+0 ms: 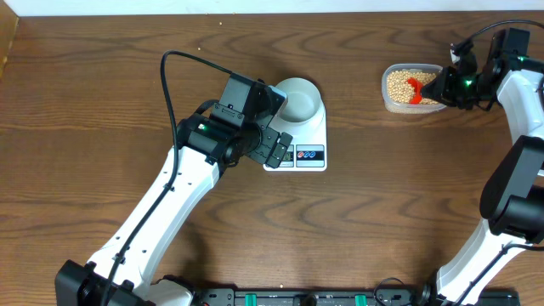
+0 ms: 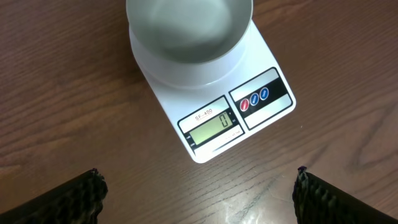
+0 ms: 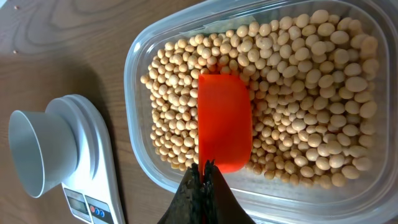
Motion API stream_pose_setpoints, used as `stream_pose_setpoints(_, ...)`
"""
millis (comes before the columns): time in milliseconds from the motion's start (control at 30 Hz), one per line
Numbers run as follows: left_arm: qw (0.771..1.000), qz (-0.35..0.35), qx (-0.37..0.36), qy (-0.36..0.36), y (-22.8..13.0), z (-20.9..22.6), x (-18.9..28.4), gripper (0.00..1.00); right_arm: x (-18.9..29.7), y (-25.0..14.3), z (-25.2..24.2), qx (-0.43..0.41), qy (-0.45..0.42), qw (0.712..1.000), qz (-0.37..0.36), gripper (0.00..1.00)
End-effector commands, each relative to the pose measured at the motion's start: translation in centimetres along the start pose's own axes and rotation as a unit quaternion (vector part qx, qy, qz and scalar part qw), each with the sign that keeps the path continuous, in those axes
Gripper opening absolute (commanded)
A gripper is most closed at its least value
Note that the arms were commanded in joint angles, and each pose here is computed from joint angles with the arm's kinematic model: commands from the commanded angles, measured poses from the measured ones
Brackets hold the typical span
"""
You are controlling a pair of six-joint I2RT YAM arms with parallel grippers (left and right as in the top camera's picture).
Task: Scoop item into bowl and weigh 50g on scale
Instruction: 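Dip the red scoop into the soybean tub with the right gripper, then lift the filled scoop out of the tub with the right gripper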
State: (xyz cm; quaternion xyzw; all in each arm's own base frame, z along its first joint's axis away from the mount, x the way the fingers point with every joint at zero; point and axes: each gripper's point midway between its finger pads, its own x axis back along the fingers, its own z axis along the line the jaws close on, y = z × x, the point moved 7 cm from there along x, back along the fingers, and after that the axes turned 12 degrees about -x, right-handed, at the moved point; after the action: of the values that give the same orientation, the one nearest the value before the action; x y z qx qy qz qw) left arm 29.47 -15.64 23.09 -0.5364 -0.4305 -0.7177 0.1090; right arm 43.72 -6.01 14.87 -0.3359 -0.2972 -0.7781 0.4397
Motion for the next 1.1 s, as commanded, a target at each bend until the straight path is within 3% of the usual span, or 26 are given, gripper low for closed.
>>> stream_pose_setpoints(0,1.000,0.004,-0.001,-0.001,-0.1,0.1,-0.2,0.98,-0.4,-0.4,-0.9,-0.021,0.003,1.000,0.010,0.01)
stream_pose_setpoints(367,1.000,0.004,-0.001,-0.001,-0.1,0.1,-0.2,0.98,-0.5,-0.6,-0.8,-0.029,0.055,0.998,0.015,0.01)
stream_pose_setpoints(1067,1.000,0.004,-0.001,-0.001,-0.1,0.1,-0.2,0.98,5.2,0.6,-2.6,-0.061,0.261,0.963,-0.010,0.01)
